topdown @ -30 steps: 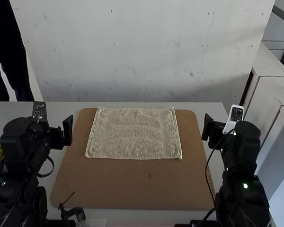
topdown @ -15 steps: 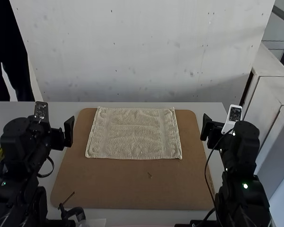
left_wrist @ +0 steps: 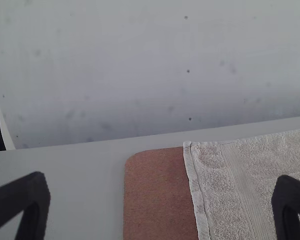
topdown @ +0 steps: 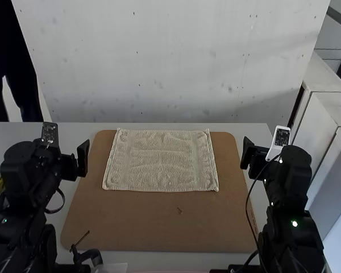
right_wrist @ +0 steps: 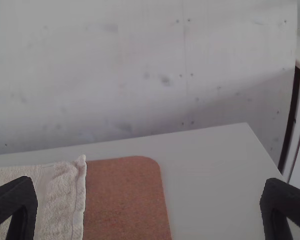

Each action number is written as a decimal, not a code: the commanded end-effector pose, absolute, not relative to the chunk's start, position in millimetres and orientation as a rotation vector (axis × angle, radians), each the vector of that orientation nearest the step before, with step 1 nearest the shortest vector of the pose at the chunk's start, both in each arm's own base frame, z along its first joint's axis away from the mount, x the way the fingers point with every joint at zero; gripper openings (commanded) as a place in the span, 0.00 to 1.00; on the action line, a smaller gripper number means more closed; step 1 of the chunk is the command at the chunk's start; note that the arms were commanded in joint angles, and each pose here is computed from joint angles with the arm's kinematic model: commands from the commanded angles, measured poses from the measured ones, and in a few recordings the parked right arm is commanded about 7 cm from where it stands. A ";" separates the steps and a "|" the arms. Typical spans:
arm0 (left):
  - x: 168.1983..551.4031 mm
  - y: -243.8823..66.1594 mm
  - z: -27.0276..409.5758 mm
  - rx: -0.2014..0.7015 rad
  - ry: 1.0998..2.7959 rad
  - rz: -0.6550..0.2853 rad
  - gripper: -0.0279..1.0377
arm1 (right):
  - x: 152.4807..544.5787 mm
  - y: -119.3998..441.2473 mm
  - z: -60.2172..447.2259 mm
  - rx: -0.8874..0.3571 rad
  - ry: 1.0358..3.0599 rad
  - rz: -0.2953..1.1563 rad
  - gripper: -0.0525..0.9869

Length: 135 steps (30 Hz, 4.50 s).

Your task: Fold the towel.

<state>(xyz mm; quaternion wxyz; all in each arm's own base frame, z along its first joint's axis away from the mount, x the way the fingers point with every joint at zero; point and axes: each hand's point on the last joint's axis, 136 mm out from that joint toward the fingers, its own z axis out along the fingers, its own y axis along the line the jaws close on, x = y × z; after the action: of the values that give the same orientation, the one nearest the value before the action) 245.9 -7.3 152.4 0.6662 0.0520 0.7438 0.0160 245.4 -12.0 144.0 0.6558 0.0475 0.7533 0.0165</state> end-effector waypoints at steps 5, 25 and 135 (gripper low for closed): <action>246.3 -10.5 155.4 0.139 1.634 0.036 0.96 | 243.7 -5.7 132.4 0.080 1.734 0.058 0.99; 290.3 -4.0 291.9 0.083 1.532 0.055 0.88 | 289.9 -12.9 295.4 0.142 1.549 0.101 0.98; 462.8 14.0 91.6 -0.006 2.071 -0.222 0.91 | 490.1 125.2 -1.7 0.098 2.446 0.763 0.07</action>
<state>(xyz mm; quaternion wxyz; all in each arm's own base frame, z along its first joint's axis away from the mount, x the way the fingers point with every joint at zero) 439.5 29.5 89.1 0.5065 -0.0165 0.8601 -0.0579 490.0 120.3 -35.9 0.2598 0.0469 0.9251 0.2728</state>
